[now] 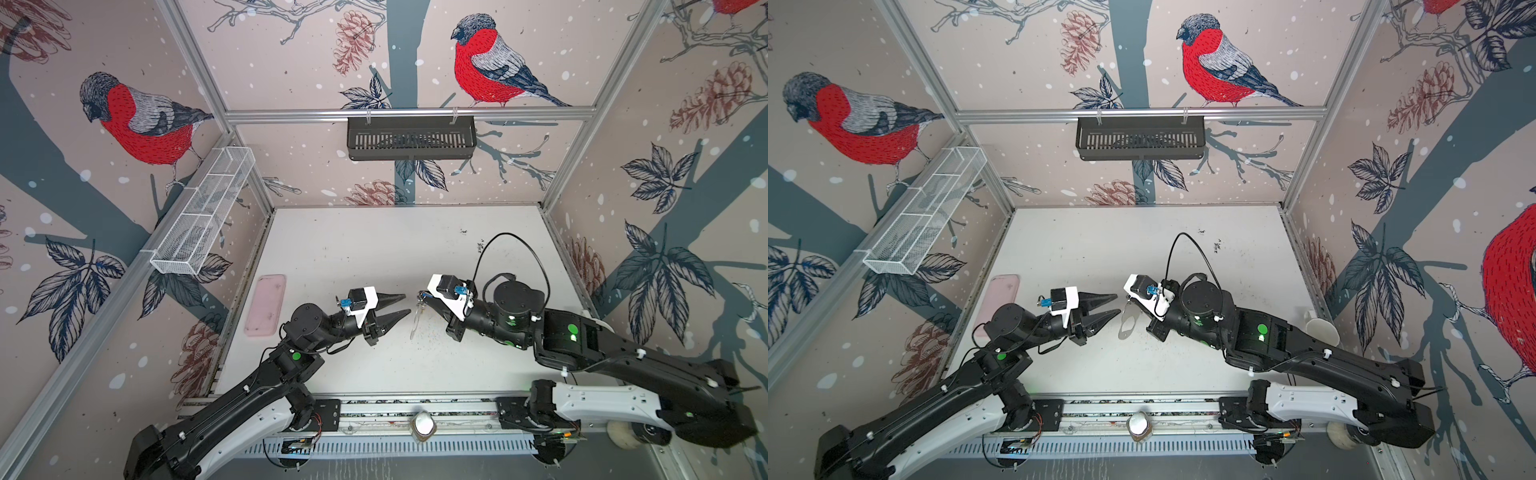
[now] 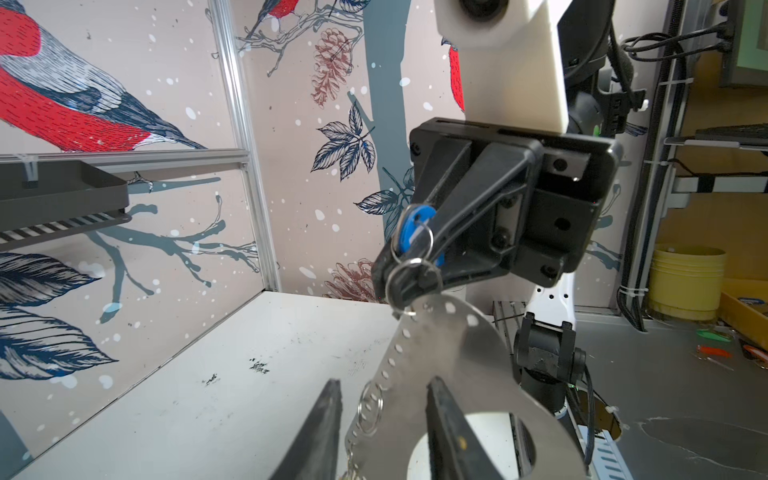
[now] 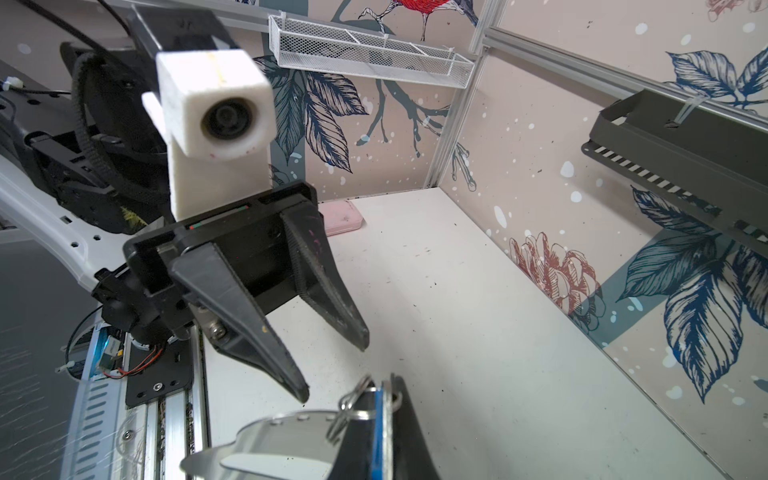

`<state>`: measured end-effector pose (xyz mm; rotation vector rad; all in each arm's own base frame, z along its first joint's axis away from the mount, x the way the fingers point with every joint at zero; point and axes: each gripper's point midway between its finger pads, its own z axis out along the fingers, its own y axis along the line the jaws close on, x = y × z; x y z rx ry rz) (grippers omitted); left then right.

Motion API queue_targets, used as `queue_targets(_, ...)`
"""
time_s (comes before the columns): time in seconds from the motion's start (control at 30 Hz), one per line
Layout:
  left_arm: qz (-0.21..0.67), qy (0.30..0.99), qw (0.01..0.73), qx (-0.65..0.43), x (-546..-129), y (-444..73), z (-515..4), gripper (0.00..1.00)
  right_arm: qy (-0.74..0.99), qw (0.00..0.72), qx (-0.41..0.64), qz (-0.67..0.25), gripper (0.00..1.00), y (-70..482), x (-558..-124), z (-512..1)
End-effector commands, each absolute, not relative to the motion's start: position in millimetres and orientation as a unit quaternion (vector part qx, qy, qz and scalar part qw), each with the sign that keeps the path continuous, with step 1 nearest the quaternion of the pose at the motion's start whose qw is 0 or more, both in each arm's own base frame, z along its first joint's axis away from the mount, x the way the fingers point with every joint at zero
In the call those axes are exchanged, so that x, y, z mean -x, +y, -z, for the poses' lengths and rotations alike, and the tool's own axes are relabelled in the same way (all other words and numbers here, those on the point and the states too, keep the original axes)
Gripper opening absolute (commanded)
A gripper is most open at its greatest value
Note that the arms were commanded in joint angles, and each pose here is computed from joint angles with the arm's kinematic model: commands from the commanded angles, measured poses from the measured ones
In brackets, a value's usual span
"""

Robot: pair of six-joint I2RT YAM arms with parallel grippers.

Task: Put the keys on the keyring
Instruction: 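Hold the split ring with the right gripper while the left gripper opens and draws back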

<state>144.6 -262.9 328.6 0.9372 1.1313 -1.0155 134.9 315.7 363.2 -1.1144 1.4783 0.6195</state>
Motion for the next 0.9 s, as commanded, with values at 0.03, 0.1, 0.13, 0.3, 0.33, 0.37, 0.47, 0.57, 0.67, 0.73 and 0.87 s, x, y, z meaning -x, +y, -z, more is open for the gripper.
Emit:
queue_targets(0.03,0.426,0.509,0.642,-0.384,-154.4,-256.6,-325.0,0.38,0.617,0.6,0.434,-0.266,0.0,311.2,-142.8,-391.9)
queue_targets(0.1,0.42,0.521,0.639,-0.381,-158.1,-256.6,-318.3,0.39,0.615,0.607,0.427,-0.265,0.0,310.1,-144.6,-397.8)
queue_targets(0.13,0.418,0.525,0.638,-0.378,-159.9,-256.4,-316.0,0.39,0.615,0.612,0.422,-0.264,0.0,309.4,-145.8,-401.1)
queue_targets(0.3,0.414,0.537,0.634,-0.371,-163.6,-255.7,-304.8,0.39,0.611,0.627,0.408,-0.26,0.0,308.0,-150.4,-412.7)
queue_targets(0.33,0.414,0.539,0.634,-0.371,-163.8,-255.4,-302.3,0.39,0.611,0.63,0.403,-0.259,0.0,307.5,-151.8,-415.2)
queue_targets(0.37,0.415,0.538,0.633,-0.37,-163.2,-255.3,-301.3,0.39,0.61,0.633,0.401,-0.257,0.0,307.1,-152.9,-417.1)
queue_targets(0.47,0.422,0.533,0.632,-0.372,-159.6,-254.9,-298.8,0.39,0.613,0.641,0.39,-0.249,0.0,306.0,-157.7,-421.6)
queue_targets(0.57,0.43,0.524,0.631,-0.377,-154.6,-255.7,-298.9,0.39,0.614,0.645,0.385,-0.243,0.0,306.6,-160.6,-423.0)
queue_targets(0.67,0.43,0.52,0.633,-0.379,-153.6,-256.3,-300.1,0.39,0.613,0.646,0.385,-0.243,0.0,309.2,-161.4,-423.6)
queue_targets(0.73,0.43,0.516,0.635,-0.382,-153.1,-257.5,-301.3,0.39,0.613,0.645,0.387,-0.243,0.0,310.7,-161.7,-423.2)
queue_targets(0.87,0.429,0.51,0.636,-0.39,-153.8,-261.5,-304.2,0.39,0.614,0.643,0.389,-0.242,0.0,314.0,-162.4,-421.6)
